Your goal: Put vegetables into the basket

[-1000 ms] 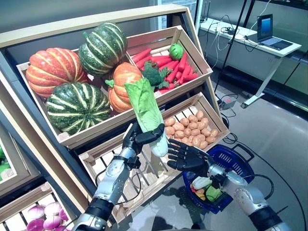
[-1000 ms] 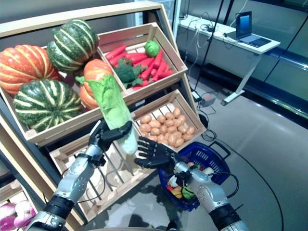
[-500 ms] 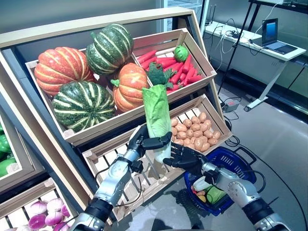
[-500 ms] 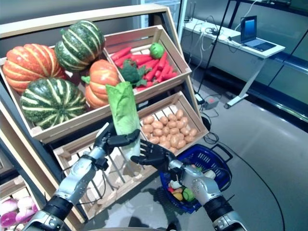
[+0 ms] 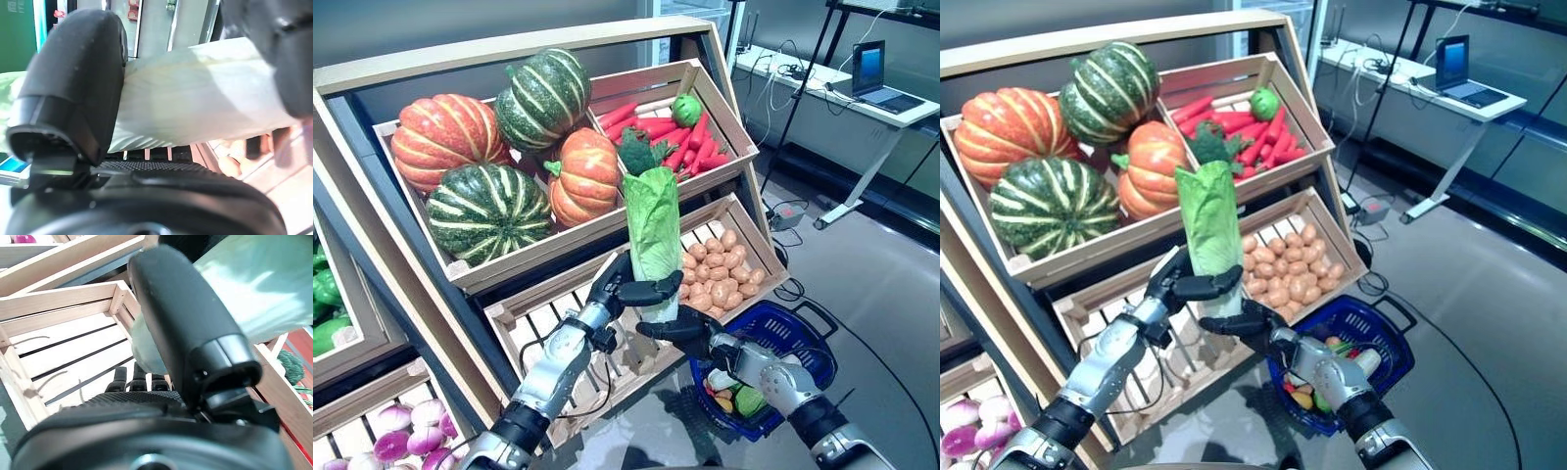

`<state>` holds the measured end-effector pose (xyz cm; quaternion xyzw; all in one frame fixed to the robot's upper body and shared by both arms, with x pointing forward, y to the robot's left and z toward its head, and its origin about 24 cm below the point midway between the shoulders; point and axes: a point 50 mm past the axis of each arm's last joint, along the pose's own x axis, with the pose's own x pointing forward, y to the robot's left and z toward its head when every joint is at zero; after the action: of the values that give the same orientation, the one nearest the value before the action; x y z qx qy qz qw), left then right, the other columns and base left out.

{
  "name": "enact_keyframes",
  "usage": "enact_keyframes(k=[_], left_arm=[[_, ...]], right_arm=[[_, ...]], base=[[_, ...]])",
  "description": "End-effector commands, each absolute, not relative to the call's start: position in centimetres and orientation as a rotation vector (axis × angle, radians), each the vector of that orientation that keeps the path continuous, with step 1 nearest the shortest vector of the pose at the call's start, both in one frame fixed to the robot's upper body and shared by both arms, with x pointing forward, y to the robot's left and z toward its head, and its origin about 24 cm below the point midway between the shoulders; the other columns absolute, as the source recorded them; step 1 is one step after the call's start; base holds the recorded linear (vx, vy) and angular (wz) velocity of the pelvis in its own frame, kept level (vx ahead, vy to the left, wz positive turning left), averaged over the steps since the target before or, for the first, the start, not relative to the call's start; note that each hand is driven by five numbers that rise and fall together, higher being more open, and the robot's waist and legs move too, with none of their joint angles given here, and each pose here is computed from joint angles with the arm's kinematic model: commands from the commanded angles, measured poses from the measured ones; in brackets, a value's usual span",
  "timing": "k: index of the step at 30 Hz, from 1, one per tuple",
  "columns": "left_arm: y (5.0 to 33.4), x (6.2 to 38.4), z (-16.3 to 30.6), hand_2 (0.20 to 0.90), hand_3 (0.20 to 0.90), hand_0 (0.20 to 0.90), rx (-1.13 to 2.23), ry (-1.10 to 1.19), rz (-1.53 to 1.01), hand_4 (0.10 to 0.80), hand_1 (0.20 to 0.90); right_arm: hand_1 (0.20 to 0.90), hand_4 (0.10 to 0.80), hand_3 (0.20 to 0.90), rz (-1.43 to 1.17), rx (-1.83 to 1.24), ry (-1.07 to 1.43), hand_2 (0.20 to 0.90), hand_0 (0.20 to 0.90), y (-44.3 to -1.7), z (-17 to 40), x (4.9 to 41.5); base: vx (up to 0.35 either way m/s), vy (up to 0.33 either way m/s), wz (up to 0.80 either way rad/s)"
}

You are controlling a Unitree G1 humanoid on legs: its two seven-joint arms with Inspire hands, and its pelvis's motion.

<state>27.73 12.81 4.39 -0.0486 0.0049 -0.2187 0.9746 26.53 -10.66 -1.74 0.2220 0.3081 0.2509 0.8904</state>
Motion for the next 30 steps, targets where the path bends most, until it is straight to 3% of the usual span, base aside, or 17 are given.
enact_keyframes(k=[1, 14, 30], left_arm=[[8.6, 30.0, 12.9, 0.300, 0.300, 0.300, -0.174, -0.361, -0.607, 0.400, 0.300], [7.1, 29.2, 11.0, 0.300, 0.300, 0.300, -0.067, -0.272, -0.730, 0.400, 0.300], [10.3, 29.0, 7.9, 0.300, 0.300, 0.300, 0.055, -0.175, -0.699, 0.400, 0.300]], right_arm=[[0.900, 0.800, 0.900, 0.570, 0.557, 0.460, 0.900, 0.900, -7.5, 2.8, 30.2], [0.900, 0.800, 0.900, 0.570, 0.566, 0.357, 0.900, 0.900, -8.0, 6.2, 32.5], [0.900, 0.800, 0.900, 0.550, 0.550, 0.245, 0.900, 0.900, -11.6, 9.0, 33.8]], base=[[0.000, 0.000, 0.00], [-0.003, 0.001, 0.05], [0.000, 0.000, 0.00]])
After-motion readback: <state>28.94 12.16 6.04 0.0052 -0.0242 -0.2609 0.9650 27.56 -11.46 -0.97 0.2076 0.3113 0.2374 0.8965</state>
